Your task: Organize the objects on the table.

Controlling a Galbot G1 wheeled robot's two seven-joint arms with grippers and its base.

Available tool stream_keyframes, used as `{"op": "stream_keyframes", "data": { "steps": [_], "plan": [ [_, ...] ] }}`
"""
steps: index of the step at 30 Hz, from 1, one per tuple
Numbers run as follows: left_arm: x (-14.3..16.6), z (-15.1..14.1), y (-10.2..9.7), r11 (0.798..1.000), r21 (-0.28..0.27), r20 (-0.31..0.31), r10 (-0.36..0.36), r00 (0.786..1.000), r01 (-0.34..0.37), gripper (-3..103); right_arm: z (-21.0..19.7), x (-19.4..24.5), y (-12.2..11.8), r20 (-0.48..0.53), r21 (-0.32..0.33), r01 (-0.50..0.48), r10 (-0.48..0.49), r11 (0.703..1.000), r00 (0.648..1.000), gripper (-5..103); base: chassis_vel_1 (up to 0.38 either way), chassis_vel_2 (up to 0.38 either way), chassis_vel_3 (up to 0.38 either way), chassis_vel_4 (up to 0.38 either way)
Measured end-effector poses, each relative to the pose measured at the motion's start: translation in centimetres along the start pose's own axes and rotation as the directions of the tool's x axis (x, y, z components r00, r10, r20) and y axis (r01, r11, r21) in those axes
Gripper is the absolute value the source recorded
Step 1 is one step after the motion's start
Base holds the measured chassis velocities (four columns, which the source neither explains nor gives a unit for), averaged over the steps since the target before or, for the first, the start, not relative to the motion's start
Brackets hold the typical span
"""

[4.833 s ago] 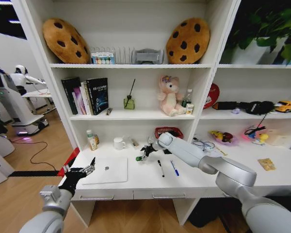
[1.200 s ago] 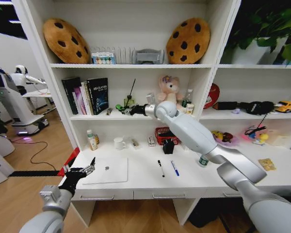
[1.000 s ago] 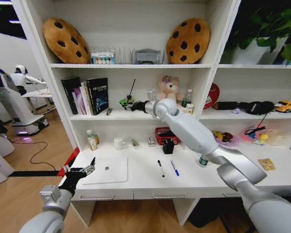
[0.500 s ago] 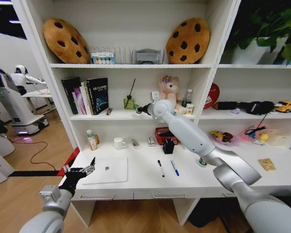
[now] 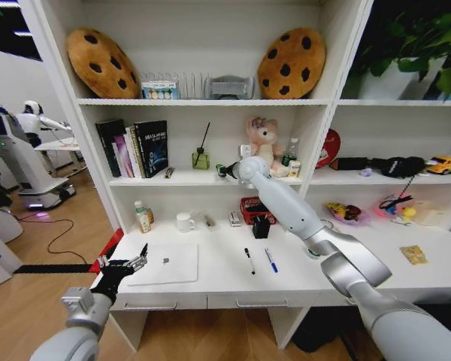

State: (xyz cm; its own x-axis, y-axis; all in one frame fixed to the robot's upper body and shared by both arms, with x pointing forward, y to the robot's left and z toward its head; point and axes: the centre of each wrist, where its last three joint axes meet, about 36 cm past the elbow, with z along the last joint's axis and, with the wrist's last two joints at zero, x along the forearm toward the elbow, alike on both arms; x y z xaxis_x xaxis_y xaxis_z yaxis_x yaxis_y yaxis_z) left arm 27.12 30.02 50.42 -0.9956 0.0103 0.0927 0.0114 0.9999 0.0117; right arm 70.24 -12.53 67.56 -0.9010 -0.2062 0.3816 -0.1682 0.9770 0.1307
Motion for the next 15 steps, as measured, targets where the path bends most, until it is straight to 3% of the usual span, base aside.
{"op": "stream_keyframes", "data": {
  "steps": [10, 15],
  "plan": [
    [0.0, 0.0, 0.0, 1.0, 0.0, 0.0, 0.0, 1.0, 0.0, 100, 0.3, -2.3, -0.7, 0.014, 0.013, -0.048, 0.047, 0.999, 0.999, 32, 0.0, 0.0, 0.0, 0.0],
    [0.0, 0.0, 0.0, 1.0, 0.0, 0.0, 0.0, 1.0, 0.0, 100, 0.3, -2.0, -0.3, 0.019, 0.028, -0.045, 0.045, 0.999, 0.999, 47, 0.0, 0.0, 0.0, 0.0]
  ]
}}
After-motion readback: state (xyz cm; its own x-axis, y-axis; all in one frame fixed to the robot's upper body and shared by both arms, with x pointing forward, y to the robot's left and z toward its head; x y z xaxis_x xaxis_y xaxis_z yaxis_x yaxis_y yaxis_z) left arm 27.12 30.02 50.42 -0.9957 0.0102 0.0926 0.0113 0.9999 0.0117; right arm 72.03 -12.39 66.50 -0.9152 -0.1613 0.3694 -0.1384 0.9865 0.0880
